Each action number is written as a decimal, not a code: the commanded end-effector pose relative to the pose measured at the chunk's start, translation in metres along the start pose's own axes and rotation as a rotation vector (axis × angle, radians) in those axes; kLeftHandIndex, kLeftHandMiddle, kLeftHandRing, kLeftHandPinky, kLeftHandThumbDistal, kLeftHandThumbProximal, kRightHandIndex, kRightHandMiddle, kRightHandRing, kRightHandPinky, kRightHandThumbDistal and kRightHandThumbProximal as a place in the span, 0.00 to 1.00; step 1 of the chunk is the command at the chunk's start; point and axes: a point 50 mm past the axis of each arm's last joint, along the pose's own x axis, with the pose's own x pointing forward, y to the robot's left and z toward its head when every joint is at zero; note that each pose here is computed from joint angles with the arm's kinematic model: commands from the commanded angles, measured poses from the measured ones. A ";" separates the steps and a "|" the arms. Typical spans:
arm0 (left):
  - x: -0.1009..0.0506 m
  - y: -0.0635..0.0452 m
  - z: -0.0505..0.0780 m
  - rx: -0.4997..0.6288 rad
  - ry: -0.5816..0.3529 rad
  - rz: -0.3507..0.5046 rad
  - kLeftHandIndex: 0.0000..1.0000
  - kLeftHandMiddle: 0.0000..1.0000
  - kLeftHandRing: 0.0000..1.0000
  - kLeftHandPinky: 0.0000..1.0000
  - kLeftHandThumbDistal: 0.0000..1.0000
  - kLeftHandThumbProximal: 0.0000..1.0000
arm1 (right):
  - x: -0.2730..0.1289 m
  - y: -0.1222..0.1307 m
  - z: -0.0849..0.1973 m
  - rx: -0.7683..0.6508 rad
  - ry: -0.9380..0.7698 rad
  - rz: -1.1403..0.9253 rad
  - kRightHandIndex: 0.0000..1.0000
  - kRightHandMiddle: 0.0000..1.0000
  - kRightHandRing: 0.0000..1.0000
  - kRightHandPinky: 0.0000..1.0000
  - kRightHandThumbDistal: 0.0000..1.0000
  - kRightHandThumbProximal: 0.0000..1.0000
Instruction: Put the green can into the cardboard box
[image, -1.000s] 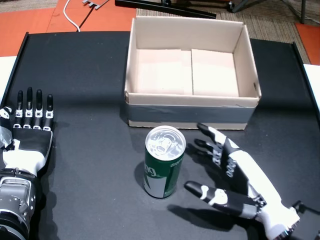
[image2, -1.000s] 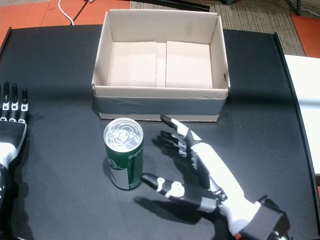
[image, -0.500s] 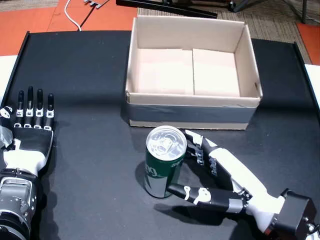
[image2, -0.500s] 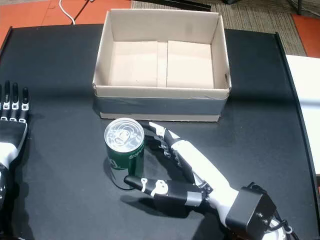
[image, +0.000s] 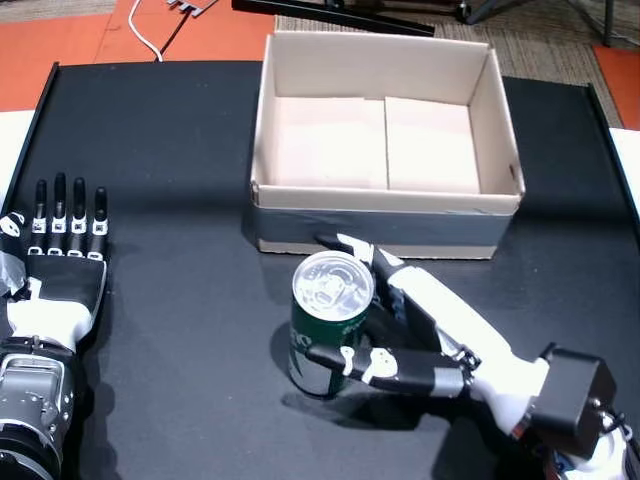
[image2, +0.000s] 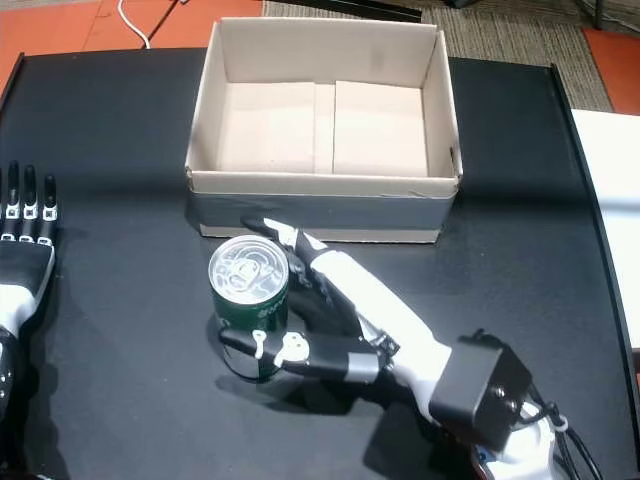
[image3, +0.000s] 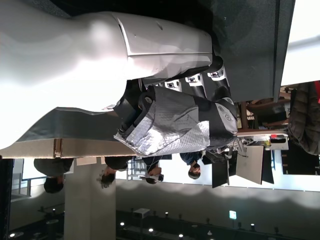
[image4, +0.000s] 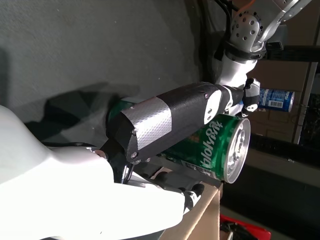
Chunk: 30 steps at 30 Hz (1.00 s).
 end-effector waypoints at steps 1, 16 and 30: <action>-0.013 0.028 -0.009 -0.007 0.027 0.122 0.55 0.57 0.67 0.79 0.00 0.54 | 0.000 0.002 -0.002 -0.002 0.019 0.017 0.97 0.95 0.95 1.00 1.00 0.57; -0.015 0.030 -0.010 -0.010 0.030 0.106 0.51 0.53 0.63 0.76 0.00 0.53 | 0.000 0.000 -0.002 0.008 0.026 0.039 1.00 0.95 0.93 1.00 1.00 0.58; -0.014 0.030 -0.013 -0.033 0.026 0.111 0.52 0.54 0.63 0.74 0.00 0.49 | 0.015 0.005 0.000 -0.013 0.071 0.101 0.97 0.93 0.90 1.00 1.00 0.53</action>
